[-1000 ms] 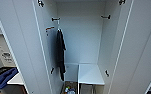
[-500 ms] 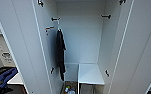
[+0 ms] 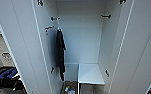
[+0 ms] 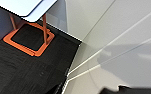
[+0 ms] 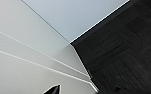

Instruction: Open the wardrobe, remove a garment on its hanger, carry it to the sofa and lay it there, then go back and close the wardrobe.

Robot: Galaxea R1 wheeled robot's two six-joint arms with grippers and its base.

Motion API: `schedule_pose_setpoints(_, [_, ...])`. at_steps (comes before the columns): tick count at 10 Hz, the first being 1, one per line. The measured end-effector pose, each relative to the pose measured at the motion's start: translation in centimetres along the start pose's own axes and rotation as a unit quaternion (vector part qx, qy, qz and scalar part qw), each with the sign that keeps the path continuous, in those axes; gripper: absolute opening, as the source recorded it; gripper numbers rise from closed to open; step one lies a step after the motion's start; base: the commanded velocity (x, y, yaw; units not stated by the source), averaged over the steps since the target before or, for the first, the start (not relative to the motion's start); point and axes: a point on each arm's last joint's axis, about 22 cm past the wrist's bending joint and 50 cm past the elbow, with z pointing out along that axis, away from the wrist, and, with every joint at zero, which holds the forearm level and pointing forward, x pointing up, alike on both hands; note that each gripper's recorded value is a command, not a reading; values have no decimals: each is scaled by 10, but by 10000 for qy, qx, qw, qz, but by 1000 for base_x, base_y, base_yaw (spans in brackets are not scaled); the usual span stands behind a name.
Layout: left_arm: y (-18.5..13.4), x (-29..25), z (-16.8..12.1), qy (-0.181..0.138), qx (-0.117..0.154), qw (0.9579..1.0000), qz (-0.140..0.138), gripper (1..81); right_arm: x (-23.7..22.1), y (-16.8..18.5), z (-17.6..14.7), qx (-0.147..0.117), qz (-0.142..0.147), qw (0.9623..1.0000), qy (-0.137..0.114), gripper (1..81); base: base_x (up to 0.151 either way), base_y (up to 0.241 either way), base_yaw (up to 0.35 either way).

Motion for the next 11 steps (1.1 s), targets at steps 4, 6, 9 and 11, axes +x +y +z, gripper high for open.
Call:
schedule_pose_setpoints(4, [47,-68,62,-730,-262,9969,92,811,-77,-65,17,670,280,9948,-711,811,0,0,0])
schedule_pose_setpoints(6, [57,-124,98,-1090,-330,9935,49,811,-148,-78,21,939,492,9872,-1195,811,0,0,0])
schedule_pose_setpoints(9, [118,-205,145,-1499,-831,9851,120,811,-279,-80,15,1086,328,9701,-2146,811,0,0,0])
schedule_pose_setpoints(11, [123,-289,161,-2116,-896,9731,151,811,-309,-111,24,1458,185,9631,-2254,811,0,0,0])
